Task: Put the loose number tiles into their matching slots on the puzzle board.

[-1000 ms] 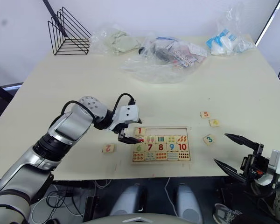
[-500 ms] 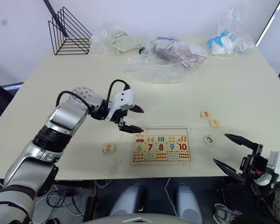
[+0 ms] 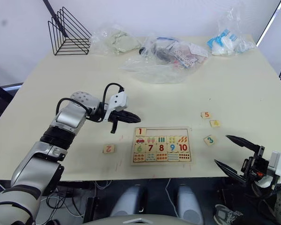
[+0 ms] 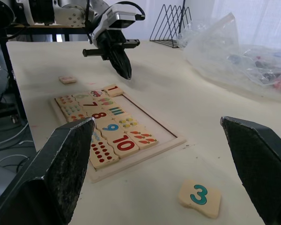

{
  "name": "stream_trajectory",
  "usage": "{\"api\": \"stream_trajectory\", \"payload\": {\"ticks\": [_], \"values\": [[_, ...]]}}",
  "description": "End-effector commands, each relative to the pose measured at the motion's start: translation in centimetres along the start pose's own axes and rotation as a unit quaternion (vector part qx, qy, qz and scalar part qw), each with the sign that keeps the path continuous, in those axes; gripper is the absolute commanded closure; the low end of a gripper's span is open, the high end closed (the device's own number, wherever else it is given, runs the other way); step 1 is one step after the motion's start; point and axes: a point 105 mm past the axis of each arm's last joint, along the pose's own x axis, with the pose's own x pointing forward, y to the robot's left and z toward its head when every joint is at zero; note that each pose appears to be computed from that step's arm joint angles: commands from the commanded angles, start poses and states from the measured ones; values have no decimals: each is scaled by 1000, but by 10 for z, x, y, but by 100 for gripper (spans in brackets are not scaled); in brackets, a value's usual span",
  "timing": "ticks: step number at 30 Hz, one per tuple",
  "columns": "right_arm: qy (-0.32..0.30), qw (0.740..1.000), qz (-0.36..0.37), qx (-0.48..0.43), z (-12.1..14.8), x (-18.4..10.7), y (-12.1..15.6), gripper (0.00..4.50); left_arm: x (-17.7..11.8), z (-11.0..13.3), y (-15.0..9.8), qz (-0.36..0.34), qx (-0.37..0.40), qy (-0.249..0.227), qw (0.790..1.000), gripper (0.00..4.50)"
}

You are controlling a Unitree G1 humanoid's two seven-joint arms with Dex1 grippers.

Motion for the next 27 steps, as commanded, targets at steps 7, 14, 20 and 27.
{"api": "stream_trajectory", "payload": {"ticks": [7, 14, 20, 27], "values": [[-7, 1000, 5, -21, 9, 0, 0, 0, -13, 6, -1, -11, 19, -2, 1000, 448], [-6, 1000, 8, -21, 9, 1, 0, 0, -14, 2, -1, -7, 18, 6, 1000, 448], [-6, 1000, 9, -20, 9, 1, -1, 0, -14, -1, -3, -7, 16, 12, 1000, 448], [-6, 1000, 9, -20, 8, 1, -1, 0, -9, -1, -3, -3, 16, 5, 1000, 448]]}}
